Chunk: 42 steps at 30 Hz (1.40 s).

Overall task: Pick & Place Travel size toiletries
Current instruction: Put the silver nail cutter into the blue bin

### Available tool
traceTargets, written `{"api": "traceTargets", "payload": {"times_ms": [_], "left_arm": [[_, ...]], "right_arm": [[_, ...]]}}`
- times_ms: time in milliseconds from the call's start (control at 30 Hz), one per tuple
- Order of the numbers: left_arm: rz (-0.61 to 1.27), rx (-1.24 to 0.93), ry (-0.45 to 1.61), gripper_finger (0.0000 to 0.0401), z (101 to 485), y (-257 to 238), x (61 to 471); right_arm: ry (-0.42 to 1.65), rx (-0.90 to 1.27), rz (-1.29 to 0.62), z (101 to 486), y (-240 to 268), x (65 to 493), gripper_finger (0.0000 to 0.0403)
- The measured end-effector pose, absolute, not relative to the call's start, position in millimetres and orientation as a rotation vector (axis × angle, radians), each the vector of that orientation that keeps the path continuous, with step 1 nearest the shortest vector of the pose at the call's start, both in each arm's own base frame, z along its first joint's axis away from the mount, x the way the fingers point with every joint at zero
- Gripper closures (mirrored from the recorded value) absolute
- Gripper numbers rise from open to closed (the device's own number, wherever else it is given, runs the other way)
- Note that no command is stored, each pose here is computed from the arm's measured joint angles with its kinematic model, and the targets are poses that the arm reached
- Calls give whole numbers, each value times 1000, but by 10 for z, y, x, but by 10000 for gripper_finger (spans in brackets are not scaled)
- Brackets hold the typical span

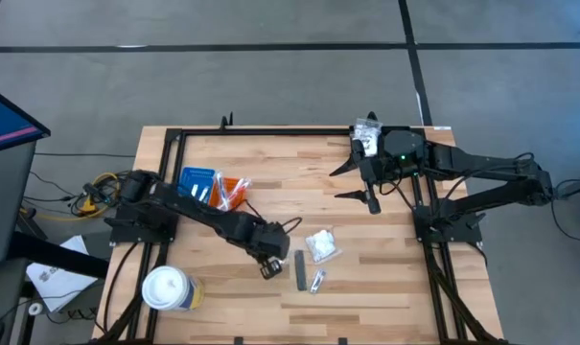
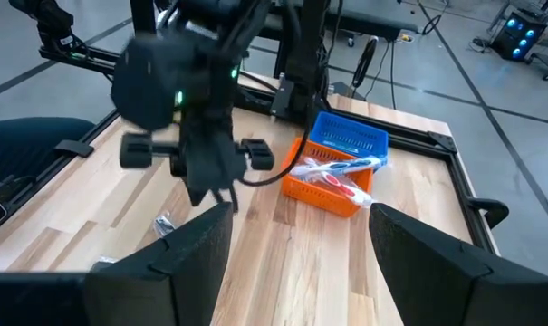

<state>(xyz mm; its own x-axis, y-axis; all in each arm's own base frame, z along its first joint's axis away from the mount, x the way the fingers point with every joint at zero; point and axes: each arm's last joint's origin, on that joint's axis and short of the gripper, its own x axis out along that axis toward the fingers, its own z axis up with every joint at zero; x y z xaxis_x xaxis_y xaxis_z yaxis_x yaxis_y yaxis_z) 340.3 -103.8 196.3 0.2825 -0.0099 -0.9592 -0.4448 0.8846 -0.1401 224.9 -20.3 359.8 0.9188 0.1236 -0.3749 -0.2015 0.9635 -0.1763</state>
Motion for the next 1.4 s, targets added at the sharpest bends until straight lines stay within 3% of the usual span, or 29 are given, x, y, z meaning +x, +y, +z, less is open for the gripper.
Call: {"api": "traceTargets", "payload": {"times_ms": [233, 400, 633, 833, 967, 1133, 1400], "left_arm": [[156, -536, 1088, 401, 2177, -1141, 3503], [115, -564, 1103, 393, 2108, -1170, 3551], [146, -603, 1212, 332, 1825, -1201, 3600], [-10, -653, 1181, 291, 1687, -1319, 3743], [9, -650, 1201, 316, 1684, -1315, 3721], [45, -633, 1261, 387, 1585, -1276, 3698], [8, -645, 1312, 400, 1482, -1272, 3713]], "right_arm": [[370, -215, 168, 3598, -203, 2249, 148], [370, -215, 168, 3597, -204, 2249, 148], [371, -217, 168, 3597, -205, 2249, 148], [369, -221, 169, 3597, -205, 2250, 148], [371, -221, 169, 3596, -205, 2249, 148], [374, -216, 169, 3594, -205, 2248, 148], [371, -217, 168, 3595, -205, 2250, 148]]}}
